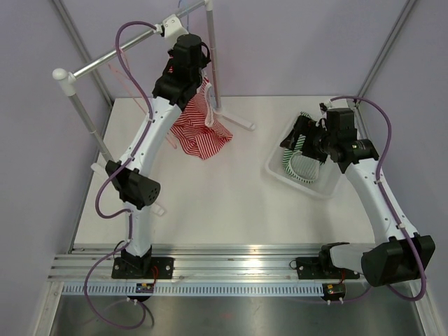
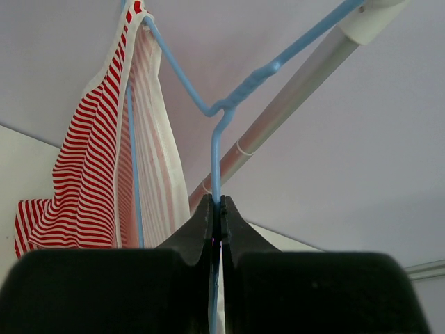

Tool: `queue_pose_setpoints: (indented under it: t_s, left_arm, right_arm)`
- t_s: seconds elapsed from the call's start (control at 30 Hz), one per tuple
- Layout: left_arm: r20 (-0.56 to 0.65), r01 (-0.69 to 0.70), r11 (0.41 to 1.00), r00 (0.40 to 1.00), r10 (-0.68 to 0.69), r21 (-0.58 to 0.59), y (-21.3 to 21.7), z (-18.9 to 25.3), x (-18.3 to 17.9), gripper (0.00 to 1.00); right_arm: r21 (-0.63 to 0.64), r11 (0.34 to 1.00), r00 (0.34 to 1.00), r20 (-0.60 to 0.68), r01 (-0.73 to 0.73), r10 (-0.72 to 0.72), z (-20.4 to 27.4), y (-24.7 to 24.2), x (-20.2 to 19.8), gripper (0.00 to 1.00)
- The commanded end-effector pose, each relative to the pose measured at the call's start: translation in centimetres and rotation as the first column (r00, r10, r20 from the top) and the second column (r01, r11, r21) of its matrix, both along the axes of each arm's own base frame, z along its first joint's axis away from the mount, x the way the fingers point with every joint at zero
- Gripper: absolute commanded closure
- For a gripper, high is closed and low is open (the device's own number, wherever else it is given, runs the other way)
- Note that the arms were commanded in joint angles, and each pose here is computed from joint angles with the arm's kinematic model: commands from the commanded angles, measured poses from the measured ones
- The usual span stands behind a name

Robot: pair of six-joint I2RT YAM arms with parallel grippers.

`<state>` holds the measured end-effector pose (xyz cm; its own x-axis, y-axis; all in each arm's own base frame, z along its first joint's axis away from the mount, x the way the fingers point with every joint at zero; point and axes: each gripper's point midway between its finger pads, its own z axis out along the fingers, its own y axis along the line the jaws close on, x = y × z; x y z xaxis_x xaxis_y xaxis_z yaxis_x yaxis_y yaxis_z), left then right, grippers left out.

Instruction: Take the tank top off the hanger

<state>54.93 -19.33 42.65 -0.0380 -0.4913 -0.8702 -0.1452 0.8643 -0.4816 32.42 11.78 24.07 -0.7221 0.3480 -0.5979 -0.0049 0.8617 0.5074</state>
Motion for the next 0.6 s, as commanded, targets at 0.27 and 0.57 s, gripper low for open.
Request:
queue_pose_setpoints:
  t_s: [0.27, 0.57]
  left_arm:
    - [0.226, 0.051, 0.983, 0.974, -0.010, -0.179, 2.1, 12.3, -9.3, 1.00]
    - [0.135, 0.233, 0.950, 0.969, -0.208, -0.209, 0.8, 9.5, -14.4, 1.00]
  right_arm:
    - [-0.061, 0.998, 0.988, 0.156, -0.006, 0.016, 5.1, -0.6, 1.8, 0.00]
    - [0.008, 0.998, 0.973, 0.222, -0.060, 0.057, 8.0, 1.1, 2.9, 0.01]
